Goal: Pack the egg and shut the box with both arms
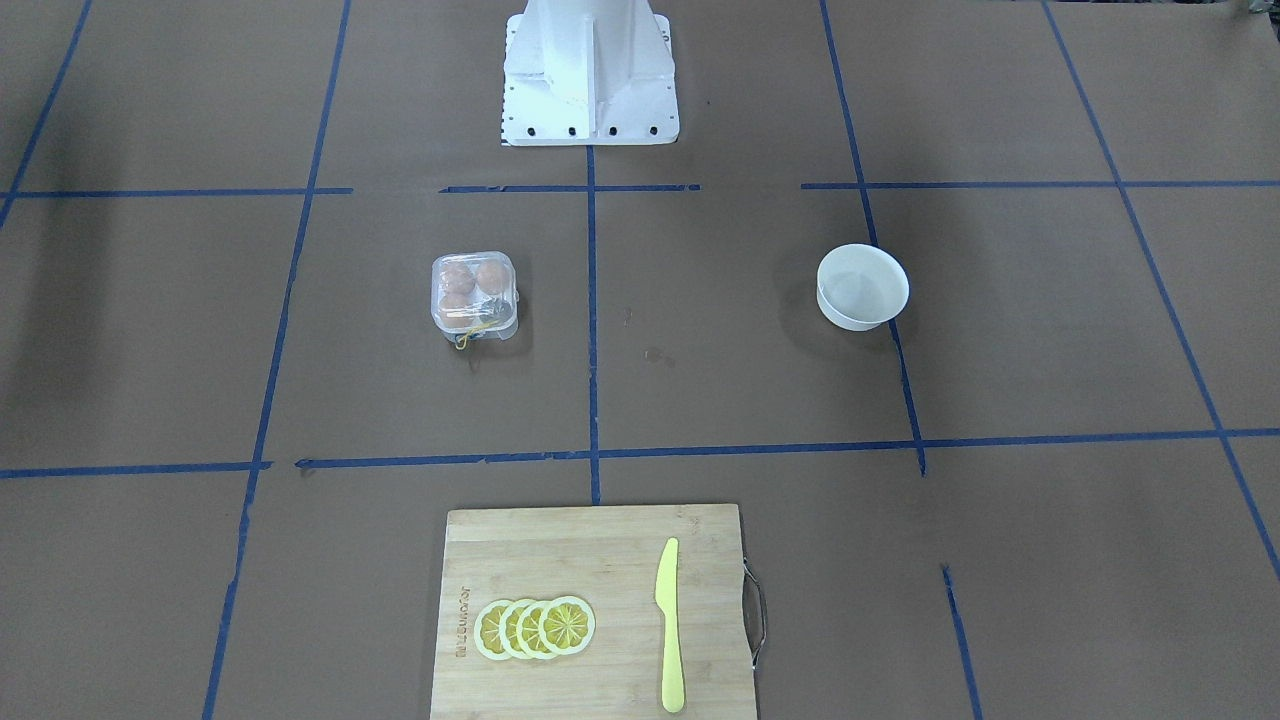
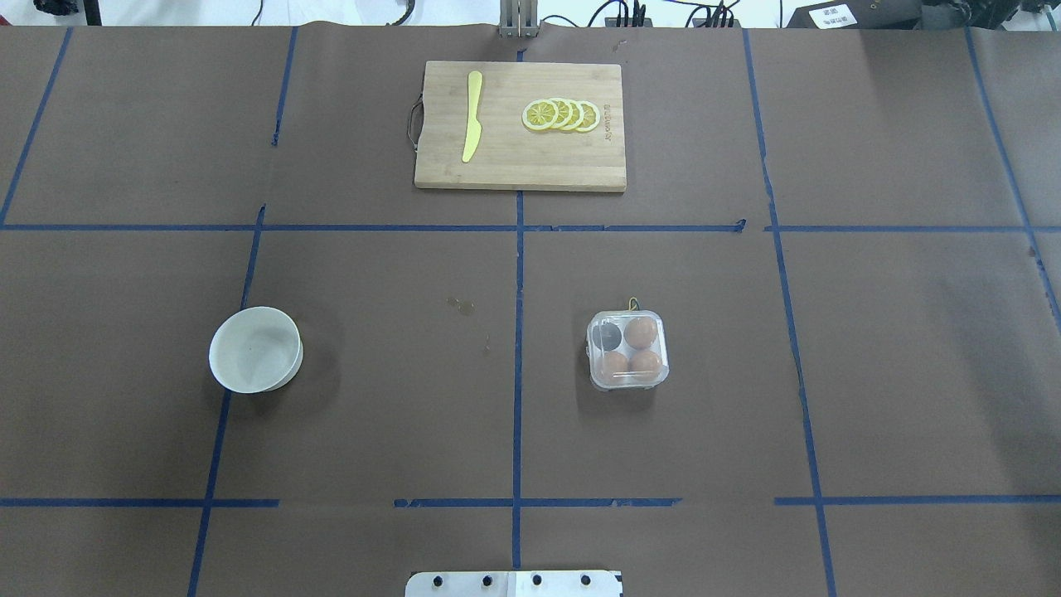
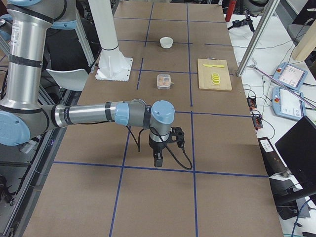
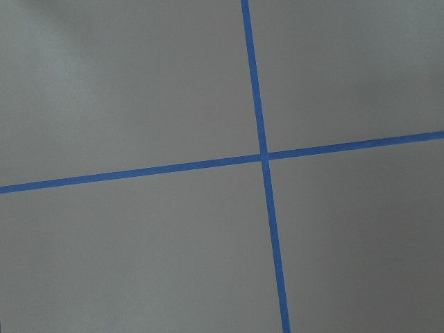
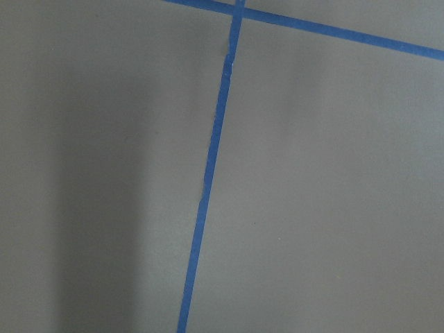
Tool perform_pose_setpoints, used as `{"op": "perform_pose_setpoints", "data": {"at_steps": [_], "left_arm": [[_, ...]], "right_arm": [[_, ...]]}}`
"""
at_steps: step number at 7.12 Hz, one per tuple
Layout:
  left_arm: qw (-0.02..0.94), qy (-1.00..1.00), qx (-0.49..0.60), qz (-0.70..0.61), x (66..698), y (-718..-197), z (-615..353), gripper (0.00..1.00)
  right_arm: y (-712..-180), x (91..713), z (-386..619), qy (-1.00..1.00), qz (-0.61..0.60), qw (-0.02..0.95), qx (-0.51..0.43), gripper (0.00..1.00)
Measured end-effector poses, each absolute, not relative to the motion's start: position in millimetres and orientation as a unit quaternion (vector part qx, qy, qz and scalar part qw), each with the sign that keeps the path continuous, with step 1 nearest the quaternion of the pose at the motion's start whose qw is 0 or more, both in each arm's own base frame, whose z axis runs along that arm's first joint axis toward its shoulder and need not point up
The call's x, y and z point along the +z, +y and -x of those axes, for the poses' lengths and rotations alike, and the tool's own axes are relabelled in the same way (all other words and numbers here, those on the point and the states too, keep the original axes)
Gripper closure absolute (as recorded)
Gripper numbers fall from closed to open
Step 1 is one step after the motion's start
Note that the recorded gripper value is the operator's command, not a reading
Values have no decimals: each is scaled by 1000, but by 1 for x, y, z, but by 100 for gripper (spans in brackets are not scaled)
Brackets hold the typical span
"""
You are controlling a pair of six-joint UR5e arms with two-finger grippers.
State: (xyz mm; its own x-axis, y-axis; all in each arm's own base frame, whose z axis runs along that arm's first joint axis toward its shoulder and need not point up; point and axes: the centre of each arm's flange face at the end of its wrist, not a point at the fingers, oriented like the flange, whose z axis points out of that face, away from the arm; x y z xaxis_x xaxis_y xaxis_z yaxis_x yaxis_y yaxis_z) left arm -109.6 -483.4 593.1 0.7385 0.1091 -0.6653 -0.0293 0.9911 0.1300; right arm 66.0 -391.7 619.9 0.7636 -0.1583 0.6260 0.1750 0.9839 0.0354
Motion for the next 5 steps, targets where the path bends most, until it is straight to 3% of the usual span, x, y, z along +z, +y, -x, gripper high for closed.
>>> {"op": "perform_pose_setpoints", "data": {"at_steps": [5], "left_arm": [[923, 377, 45, -57, 593, -484, 103, 0]], "right_arm": [[-393, 622, -68, -334, 13, 939, -86, 0]]}}
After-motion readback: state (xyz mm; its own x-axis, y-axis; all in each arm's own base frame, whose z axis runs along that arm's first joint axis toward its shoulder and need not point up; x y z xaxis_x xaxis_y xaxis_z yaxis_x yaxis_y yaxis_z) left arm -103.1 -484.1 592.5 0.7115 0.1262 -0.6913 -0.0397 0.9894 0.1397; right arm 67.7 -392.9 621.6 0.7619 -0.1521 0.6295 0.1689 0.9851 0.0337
